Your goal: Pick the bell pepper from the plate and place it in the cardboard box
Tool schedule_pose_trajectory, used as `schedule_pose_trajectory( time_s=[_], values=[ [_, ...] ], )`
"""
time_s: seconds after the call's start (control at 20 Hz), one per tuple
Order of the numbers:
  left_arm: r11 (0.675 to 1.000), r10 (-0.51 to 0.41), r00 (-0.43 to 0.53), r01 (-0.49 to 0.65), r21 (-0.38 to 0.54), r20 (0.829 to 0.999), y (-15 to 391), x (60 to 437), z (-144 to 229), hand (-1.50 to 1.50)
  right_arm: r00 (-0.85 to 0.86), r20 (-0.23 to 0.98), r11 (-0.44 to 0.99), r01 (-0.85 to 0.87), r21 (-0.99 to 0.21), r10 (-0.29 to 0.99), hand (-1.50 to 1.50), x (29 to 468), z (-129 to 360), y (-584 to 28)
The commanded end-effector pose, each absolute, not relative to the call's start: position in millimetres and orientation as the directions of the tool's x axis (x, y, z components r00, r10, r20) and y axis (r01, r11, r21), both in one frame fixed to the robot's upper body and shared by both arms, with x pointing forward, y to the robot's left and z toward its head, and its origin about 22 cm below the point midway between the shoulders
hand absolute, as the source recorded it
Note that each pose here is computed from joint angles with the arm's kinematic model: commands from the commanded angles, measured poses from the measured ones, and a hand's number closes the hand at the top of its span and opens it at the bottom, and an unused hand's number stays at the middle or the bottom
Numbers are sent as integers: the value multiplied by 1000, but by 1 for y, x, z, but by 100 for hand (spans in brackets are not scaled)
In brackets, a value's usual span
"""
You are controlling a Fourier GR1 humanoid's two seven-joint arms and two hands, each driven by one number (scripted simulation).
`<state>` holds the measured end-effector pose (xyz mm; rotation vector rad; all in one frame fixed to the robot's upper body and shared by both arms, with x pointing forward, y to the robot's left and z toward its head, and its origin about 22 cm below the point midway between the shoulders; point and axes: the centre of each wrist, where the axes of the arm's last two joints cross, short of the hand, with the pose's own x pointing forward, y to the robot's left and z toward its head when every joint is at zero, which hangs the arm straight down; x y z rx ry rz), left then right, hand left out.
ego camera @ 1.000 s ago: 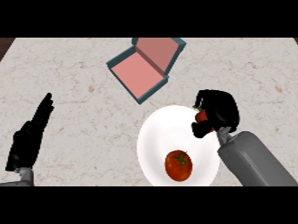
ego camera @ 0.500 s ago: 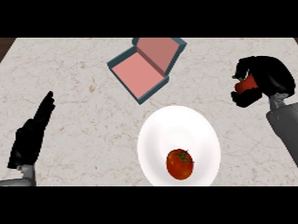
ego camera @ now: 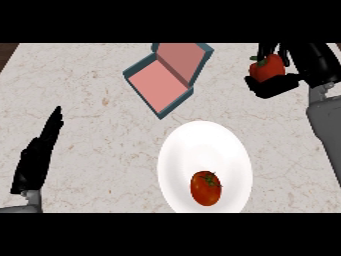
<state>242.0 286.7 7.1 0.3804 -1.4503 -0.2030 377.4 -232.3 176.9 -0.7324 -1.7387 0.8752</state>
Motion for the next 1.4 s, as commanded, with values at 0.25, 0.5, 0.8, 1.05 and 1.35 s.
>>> schedule_pose_trajectory(
  time_s=[0.25, 0.5, 0.8, 1.05, 1.35],
  values=[
    [928, -350, 126, -91, 362, 928, 269, 244, 0, 0, -403, 561, 625, 35, -780, 723, 150, 402, 225, -176],
    [924, -362, 98, -89, 371, 927, 287, 257, 31, 0, -379, 551, 596, 5, -803, 744, 150, 420, 223, -123],
    [930, -357, 90, -56, 363, 930, 278, 258, 6, 0, -326, 558, 581, -32, -814, 764, 150, 447, 228, -87],
    [926, -369, 85, -59, 374, 926, 264, 243, 10, 0, -300, 561, 561, -93, -822, 772, 150, 455, 204, -73],
    [930, -360, 84, -45, 365, 929, 271, 257, 11, 0, -198, 530, 515, -122, -848, 825, 150, 458, 164, -60]
  ],
)
